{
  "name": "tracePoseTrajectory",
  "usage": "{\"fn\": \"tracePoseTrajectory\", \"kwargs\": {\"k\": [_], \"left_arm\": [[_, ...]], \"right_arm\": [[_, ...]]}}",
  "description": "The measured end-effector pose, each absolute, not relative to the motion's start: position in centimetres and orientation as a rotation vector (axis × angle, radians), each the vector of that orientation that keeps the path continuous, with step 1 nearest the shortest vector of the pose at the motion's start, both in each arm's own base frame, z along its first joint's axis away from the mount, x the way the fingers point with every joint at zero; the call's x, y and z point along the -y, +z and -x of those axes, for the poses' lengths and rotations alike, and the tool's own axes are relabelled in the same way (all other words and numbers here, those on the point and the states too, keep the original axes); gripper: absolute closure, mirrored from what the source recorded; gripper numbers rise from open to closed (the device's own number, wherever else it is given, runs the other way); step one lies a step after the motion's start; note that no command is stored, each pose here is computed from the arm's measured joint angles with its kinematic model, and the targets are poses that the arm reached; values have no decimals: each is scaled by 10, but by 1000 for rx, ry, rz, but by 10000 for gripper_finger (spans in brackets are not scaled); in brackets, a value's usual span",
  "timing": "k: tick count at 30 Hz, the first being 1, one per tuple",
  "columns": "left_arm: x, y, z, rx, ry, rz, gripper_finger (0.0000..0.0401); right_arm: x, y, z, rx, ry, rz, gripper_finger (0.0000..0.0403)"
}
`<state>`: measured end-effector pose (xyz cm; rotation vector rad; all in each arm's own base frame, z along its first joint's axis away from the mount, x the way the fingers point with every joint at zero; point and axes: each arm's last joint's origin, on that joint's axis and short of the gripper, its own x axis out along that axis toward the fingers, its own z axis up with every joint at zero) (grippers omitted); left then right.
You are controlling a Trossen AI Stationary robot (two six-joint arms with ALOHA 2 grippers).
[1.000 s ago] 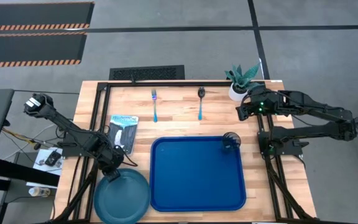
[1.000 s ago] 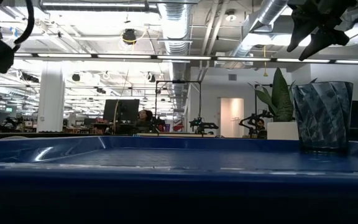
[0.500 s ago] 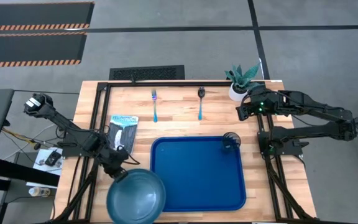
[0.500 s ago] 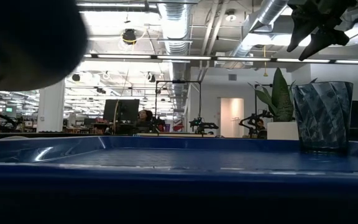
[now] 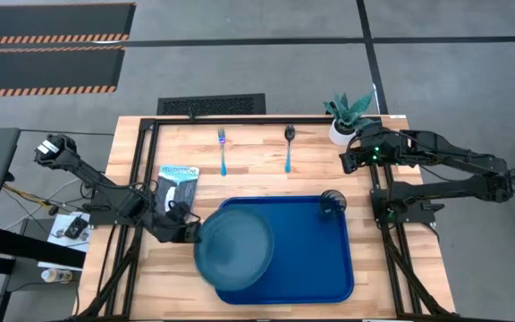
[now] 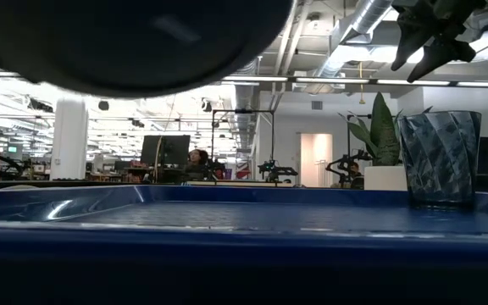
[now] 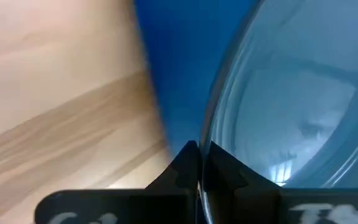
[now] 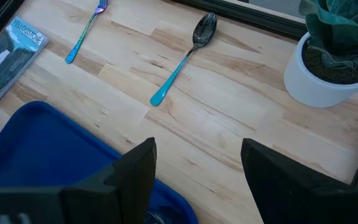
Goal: Pick and place plate/cup/fork/spoon on tray
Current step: Put the blue plate on the bottom right of the blue tray
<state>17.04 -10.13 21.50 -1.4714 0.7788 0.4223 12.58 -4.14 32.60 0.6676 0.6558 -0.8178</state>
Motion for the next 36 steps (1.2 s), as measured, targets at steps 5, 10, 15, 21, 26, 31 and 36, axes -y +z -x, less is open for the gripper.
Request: {"fn": "tracePoseTrajectory", "kwargs": {"k": [5, 10, 15, 21, 26, 31, 36], "left_arm": [[100, 223, -178, -545, 429, 1498, 401], [96, 226, -184, -428, 450, 1503, 401], [93, 225, -196, -353, 480, 1501, 401], [92, 228, -220, -462, 484, 1421, 401], [93, 230, -241, -569, 519, 1330, 401], [96, 234, -262, -660, 538, 1245, 401], [96, 232, -280, -751, 558, 1164, 401]], "right_arm": [[42, 326, -126, -650, -816, -669, 143], [42, 326, -126, -650, -816, -668, 143], [41, 326, -126, -651, -816, -669, 143], [42, 326, -126, -650, -815, -668, 143], [41, 326, -126, -651, -815, -668, 143], [42, 326, -126, -651, -815, -668, 143], [41, 326, -126, -651, -815, -667, 143]]}}
